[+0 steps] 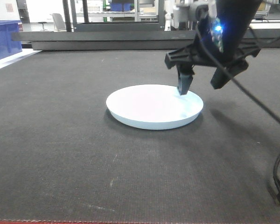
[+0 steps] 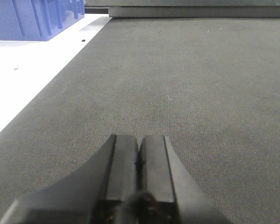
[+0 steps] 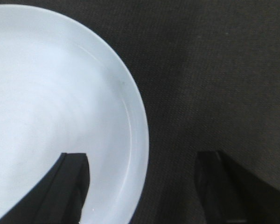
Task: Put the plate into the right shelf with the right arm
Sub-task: 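Lower the right gripper onto the white plate's rim and close it, then lift the white plate off the table with the right gripper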
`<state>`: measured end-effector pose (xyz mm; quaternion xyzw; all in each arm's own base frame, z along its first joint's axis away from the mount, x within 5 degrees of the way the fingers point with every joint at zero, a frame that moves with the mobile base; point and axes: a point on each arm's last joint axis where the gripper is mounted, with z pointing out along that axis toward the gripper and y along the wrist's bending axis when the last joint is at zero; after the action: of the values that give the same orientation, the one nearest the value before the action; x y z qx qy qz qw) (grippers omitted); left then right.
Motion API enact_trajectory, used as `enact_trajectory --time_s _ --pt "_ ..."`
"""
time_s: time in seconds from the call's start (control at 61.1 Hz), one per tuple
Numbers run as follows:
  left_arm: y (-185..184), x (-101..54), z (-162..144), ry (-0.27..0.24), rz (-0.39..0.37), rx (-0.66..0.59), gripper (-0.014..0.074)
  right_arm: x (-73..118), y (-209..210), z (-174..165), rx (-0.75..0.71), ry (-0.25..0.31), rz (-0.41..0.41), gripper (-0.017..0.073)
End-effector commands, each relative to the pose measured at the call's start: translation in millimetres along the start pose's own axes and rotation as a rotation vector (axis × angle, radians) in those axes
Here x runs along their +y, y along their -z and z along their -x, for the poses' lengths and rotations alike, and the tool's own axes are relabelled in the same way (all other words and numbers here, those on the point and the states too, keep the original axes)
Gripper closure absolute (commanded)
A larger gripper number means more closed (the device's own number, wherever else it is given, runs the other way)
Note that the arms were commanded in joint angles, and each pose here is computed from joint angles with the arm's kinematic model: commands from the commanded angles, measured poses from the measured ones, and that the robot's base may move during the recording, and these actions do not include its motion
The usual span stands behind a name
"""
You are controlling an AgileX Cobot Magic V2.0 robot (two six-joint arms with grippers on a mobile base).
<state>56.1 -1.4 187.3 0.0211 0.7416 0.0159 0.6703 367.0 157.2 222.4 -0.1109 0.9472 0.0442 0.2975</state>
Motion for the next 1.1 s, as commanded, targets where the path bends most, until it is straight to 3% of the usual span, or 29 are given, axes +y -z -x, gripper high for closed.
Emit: enact_trajectory --time_s 0.0,0.311,0.703,0.883,1.079 --pt "1 1.8 6 0.010 0.022 -0.088 0.0640 1.9 18 23 -0.147 0.011 0.025 -0.0004" --pt "1 1.8 6 0.010 0.022 -0.088 0.0640 2.7 2 17 -0.113 0.016 0.021 0.0033" --pt "1 1.8 6 0.010 0.022 -0.088 0.0640 2.0 1 15 -0.091 0.016 0.013 0.0540" --pt "1 1.8 6 0.010 0.022 -0.088 0.0640 1.7 9 18 -0.107 0.014 0.016 0.0534" --pt "1 1.8 6 0.010 0.022 -0.088 0.0640 -1.0 45 28 -0.189 0.016 0.019 0.0534"
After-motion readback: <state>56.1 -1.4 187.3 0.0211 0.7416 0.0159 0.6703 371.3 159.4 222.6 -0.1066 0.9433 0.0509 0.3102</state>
